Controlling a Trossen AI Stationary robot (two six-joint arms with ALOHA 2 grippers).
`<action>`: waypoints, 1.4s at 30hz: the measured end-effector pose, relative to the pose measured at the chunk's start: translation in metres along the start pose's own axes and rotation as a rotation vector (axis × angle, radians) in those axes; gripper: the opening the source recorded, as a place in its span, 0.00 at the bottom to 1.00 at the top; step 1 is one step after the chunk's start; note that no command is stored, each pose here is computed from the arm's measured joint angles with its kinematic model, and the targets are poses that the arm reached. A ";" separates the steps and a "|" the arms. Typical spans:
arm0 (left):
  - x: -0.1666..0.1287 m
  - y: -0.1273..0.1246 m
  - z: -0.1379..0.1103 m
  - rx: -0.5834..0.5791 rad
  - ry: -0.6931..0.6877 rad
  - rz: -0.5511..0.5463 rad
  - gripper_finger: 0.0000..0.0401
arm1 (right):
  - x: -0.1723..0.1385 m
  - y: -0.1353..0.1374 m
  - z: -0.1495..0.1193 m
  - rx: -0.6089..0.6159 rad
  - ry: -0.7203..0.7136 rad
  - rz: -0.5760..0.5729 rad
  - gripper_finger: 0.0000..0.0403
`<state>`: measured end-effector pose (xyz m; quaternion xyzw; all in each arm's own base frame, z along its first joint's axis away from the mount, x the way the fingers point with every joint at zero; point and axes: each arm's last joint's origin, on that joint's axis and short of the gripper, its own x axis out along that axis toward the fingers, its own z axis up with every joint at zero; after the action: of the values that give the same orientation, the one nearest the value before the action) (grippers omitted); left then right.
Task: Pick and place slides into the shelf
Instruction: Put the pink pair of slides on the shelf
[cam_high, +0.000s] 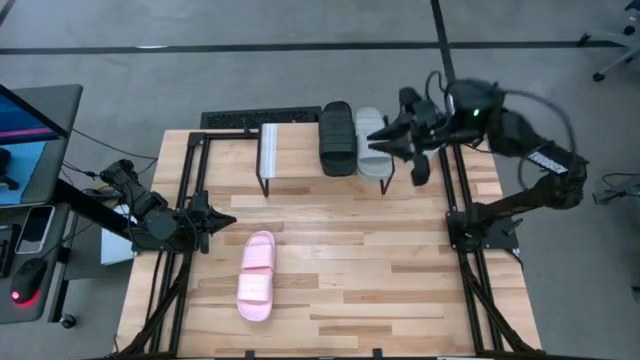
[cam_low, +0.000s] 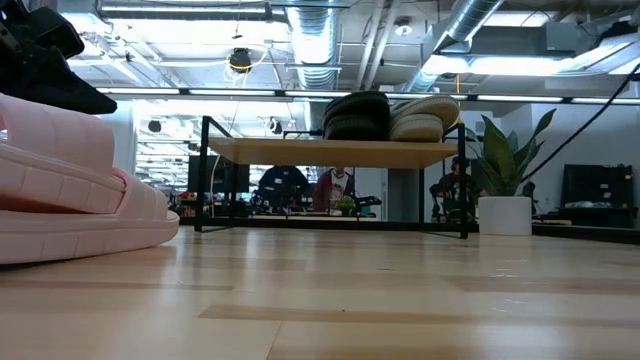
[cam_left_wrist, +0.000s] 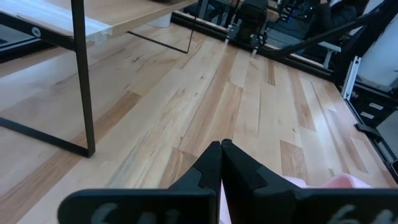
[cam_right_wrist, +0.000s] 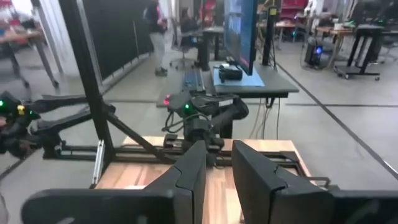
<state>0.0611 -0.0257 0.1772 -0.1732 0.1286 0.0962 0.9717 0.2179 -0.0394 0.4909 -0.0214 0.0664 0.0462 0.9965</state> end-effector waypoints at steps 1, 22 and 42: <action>0.000 0.000 0.000 0.000 0.000 0.000 0.00 | 0.003 0.000 -0.010 0.014 -0.017 -0.001 0.17; 0.000 0.000 0.000 -0.019 0.006 -0.008 0.00 | 0.034 0.024 -0.162 0.247 -0.103 0.009 0.17; 0.000 0.000 0.000 -0.047 0.011 -0.015 0.00 | 0.033 0.027 -0.247 0.390 -0.109 -0.120 0.17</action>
<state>0.0612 -0.0262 0.1772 -0.1974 0.1303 0.0912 0.9673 0.2154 -0.0220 0.2406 0.1704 0.0185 -0.0260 0.9849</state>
